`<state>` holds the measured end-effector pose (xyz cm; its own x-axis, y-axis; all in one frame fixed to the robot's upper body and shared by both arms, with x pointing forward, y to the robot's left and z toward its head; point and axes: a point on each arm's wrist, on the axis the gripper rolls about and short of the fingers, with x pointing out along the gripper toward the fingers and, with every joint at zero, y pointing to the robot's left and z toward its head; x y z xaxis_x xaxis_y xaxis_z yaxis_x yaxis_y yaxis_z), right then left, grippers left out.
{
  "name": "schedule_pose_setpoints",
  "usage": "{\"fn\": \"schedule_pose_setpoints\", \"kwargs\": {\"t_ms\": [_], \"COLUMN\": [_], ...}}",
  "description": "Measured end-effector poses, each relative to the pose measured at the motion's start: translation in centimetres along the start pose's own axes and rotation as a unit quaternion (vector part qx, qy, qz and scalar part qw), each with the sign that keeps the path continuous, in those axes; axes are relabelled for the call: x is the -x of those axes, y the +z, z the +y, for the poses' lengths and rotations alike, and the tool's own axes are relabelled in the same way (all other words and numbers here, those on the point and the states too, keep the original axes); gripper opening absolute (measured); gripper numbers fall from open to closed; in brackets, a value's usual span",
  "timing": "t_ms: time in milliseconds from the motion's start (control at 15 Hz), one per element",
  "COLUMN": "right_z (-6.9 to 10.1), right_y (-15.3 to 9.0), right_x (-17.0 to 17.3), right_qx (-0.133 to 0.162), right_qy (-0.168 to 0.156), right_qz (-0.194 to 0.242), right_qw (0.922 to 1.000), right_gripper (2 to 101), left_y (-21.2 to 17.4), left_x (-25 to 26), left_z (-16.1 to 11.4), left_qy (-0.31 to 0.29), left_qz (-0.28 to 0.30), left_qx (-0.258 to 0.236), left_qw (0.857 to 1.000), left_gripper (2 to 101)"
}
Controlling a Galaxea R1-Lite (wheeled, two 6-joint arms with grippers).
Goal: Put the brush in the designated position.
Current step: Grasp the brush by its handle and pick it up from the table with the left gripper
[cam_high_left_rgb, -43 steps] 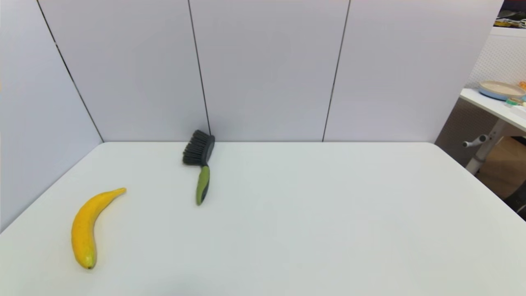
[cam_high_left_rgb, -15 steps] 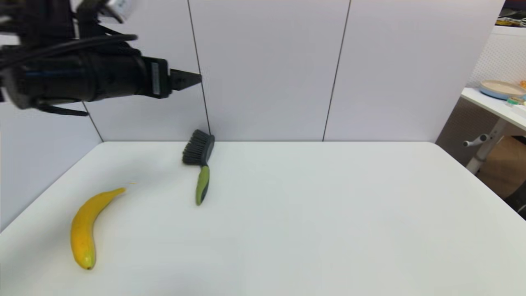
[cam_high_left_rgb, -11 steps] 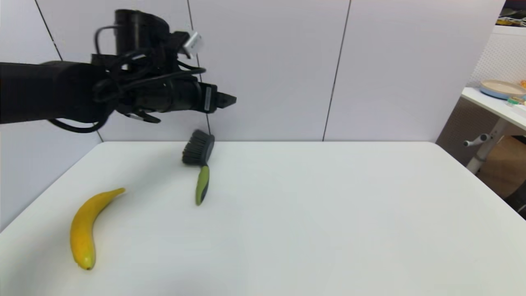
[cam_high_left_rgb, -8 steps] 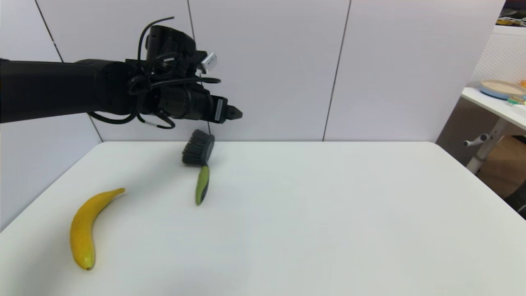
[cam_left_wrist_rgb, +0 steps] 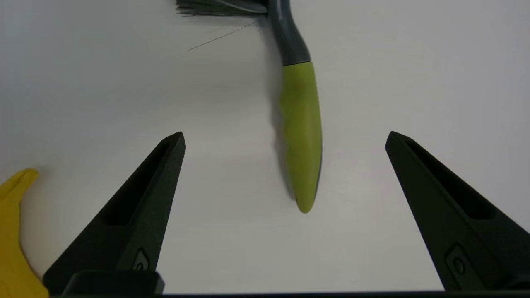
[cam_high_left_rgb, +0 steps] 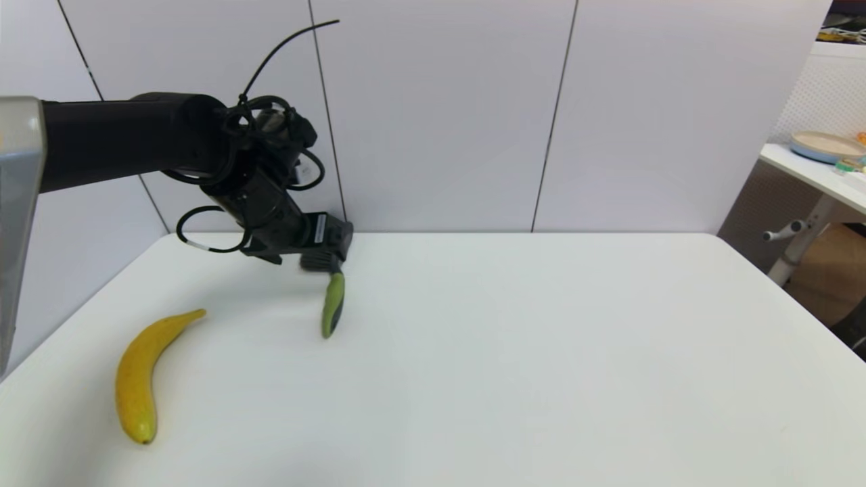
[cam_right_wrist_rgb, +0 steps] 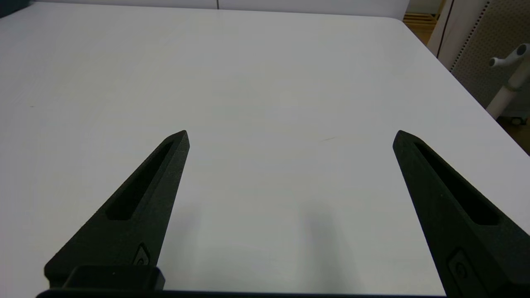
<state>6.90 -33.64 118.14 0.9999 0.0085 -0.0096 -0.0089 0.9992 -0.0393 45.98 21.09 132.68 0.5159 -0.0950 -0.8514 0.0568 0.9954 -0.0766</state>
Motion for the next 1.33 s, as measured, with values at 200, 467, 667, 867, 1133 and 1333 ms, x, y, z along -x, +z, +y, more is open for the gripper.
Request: {"fn": "schedule_pose_setpoints", "kwargs": {"t_ms": [200,467,667,867,1133,1333], "right_z": [0.0,0.0,0.0,0.0,0.0,0.0], "right_y": [0.0,0.0,0.0,0.0,0.0,0.0], "right_x": [0.0,0.0,0.0,0.0,0.0,0.0], "right_qx": [0.000,0.000,0.000,0.000,0.000,0.000], "right_qy": [0.000,0.000,0.000,0.000,0.000,0.000], "right_qz": [0.000,0.000,0.000,0.000,0.000,0.000], "right_qw": [1.0000,1.0000,1.0000,1.0000,1.0000,1.0000], "right_gripper": [97.3,97.3,97.3,97.3,97.3,97.3], "left_y": [0.2,1.2,1.7,1.8,0.9,0.9], "left_x": [-2.1,-3.6,-2.8,-2.4,-1.8,-2.0], "left_z": [0.2,0.0,-0.1,-0.7,-0.7,-0.3], "left_qy": [0.001,-0.020,-0.026,-0.032,-0.017,0.035], "left_qz": [0.006,-0.031,-0.049,-0.056,-0.027,-0.036], "left_qx": [0.028,0.028,0.021,0.029,0.027,0.025], "left_qw": [1.000,0.999,0.998,0.997,0.999,0.998], "left_gripper": [97.9,97.9,97.9,97.9,97.9,97.9]}}
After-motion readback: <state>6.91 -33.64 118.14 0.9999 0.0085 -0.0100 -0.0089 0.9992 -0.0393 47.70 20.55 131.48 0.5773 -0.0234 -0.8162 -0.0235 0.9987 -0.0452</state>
